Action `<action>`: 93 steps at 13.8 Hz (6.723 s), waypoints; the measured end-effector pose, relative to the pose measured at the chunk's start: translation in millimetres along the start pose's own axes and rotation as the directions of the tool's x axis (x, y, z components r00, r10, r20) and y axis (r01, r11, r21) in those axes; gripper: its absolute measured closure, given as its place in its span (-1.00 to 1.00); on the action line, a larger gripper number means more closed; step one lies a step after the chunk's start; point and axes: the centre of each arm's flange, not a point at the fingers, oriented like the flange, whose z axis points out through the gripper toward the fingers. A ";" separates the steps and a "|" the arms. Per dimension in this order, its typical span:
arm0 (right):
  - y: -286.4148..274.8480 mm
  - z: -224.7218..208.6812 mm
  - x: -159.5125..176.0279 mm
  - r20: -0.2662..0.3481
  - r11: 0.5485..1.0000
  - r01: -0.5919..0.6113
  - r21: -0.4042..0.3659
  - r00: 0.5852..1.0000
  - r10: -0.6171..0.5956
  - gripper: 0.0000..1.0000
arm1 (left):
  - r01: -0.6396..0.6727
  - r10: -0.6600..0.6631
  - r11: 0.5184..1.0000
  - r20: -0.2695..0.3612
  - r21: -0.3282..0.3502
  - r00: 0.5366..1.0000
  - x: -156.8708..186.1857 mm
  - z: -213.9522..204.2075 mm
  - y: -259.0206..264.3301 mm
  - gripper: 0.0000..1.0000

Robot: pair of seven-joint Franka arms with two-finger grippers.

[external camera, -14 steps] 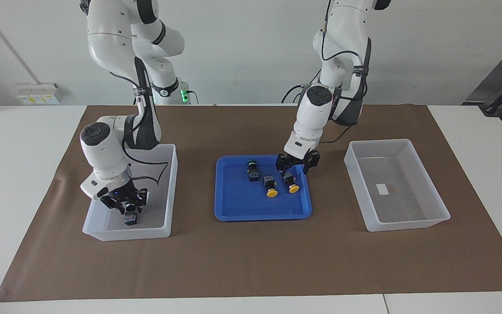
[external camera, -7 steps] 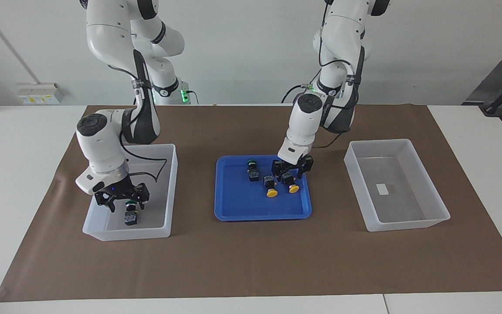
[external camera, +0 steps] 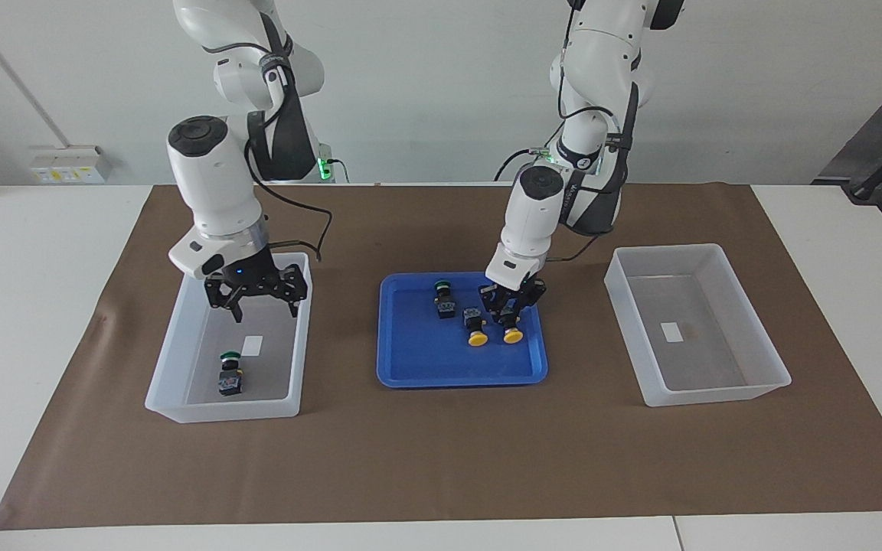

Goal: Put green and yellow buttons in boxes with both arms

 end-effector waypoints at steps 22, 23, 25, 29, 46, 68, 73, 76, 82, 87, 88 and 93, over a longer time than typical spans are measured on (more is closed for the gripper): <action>-252.4 140.2 -91.0 0.087 0.994 0.051 0.094 0.995 -0.059 -0.69 | -0.237 0.238 0.971 -0.037 0.041 0.971 125.8 -137.2 -307.0 0.19; -251.8 141.0 -90.9 0.088 0.994 0.050 0.093 0.994 -0.058 -0.47 | -0.252 0.254 0.967 -0.040 0.044 0.966 130.4 -124.0 -312.7 0.19; -251.4 141.1 -90.6 0.090 0.996 0.026 0.091 0.995 -0.034 0.02 | -0.263 0.264 0.964 -0.024 0.044 0.964 135.1 -98.5 -321.5 0.19; -227.4 115.0 -68.9 0.101 0.996 -0.046 0.079 0.994 0.038 0.22 | -0.246 0.247 0.969 -0.012 0.010 0.969 142.5 -59.7 -318.2 0.19; 118.9 86.4 -62.6 0.138 0.999 0.000 0.046 0.990 -0.006 0.22 | -0.133 0.129 0.991 -0.123 -0.020 0.984 173.9 -14.1 -295.3 -0.81; 154.1 -123.7 -31.8 0.073 0.993 -0.121 -0.005 0.990 0.121 -1.00 | -0.163 0.163 0.986 -0.023 -0.020 0.986 17.7 -78.8 8.3 -1.00; 178.0 -179.1 -43.3 0.099 0.986 -0.164 -0.014 0.981 0.165 -1.00 | -0.198 0.197 0.980 -0.040 -0.020 0.980 1.3 -28.1 39.0 -1.00; 176.4 -210.7 -60.3 0.103 0.986 -0.168 -0.010 0.980 0.168 -1.00 | -0.212 0.211 0.977 -0.031 -0.026 0.977 -3.7 5.2 50.6 -1.00; 171.1 -213.3 -68.8 0.135 0.987 -0.162 -0.007 0.978 0.161 -1.00 | -0.198 0.197 0.980 -0.025 -0.031 0.980 -0.9 31.1 60.1 -0.88; 172.5 -210.4 -66.8 0.142 0.988 -0.151 -0.042 0.978 0.155 -1.00 | -0.196 0.195 0.980 -0.031 -0.028 0.980 1.7 32.1 57.8 0.33; 172.1 -209.1 -65.9 0.144 0.988 -0.149 -0.042 0.978 0.154 -1.00 | -0.196 0.195 0.980 -0.031 -0.027 0.980 2.5 31.6 57.5 0.33; 167.8 -207.7 -64.5 0.146 0.989 -0.140 -0.040 0.979 0.145 -1.00 | -0.178 0.178 0.984 -0.022 0.000 0.984 15.0 -24.3 49.9 0.33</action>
